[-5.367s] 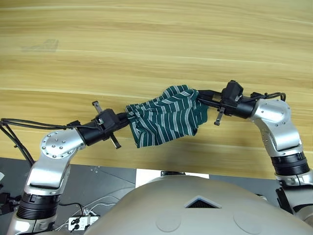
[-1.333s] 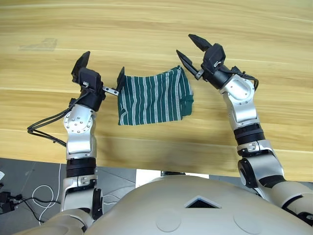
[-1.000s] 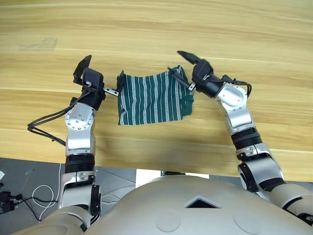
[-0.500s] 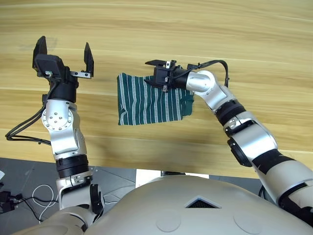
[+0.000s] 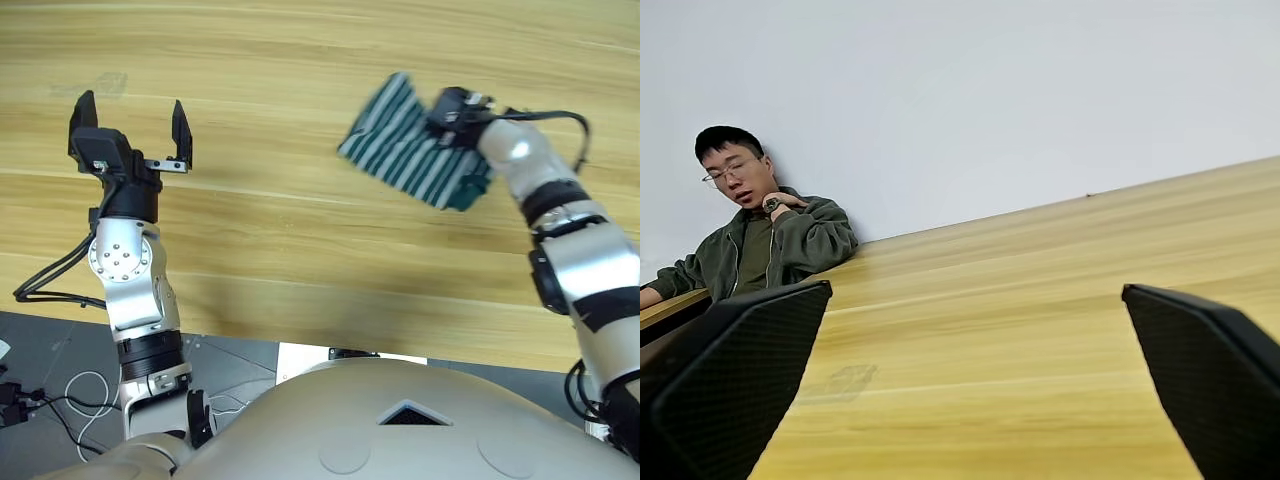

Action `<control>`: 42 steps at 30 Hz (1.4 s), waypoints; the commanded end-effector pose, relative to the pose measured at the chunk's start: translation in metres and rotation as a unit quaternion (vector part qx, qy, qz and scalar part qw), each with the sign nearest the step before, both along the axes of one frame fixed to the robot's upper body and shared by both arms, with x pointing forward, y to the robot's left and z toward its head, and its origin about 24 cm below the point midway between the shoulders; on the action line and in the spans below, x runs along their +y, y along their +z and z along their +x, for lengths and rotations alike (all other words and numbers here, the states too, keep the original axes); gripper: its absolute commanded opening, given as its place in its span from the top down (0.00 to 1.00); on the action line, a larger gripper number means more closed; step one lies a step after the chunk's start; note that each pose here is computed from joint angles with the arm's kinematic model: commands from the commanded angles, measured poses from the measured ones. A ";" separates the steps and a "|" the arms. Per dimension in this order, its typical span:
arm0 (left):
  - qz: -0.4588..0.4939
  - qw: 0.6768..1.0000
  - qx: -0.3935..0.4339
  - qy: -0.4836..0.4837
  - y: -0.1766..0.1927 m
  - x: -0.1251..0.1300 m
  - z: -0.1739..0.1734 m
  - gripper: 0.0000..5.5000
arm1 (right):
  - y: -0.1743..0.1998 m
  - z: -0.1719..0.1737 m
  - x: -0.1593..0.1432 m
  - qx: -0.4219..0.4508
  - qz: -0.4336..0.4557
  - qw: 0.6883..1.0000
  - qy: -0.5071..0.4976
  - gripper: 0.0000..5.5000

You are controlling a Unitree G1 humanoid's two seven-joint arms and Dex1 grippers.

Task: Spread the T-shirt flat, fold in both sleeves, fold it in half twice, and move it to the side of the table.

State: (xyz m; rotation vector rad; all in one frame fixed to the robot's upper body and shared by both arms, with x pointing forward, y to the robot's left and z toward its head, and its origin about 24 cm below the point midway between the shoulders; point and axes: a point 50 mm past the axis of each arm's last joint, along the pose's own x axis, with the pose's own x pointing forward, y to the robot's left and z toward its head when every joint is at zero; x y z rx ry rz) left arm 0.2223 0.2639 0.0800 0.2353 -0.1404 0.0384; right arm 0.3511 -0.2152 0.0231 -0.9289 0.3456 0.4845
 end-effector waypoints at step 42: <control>-0.013 0.995 -0.056 -0.086 -0.022 -0.112 0.032 0.02 | 0.027 -0.066 0.088 -0.299 0.501 0.811 -0.035 0.54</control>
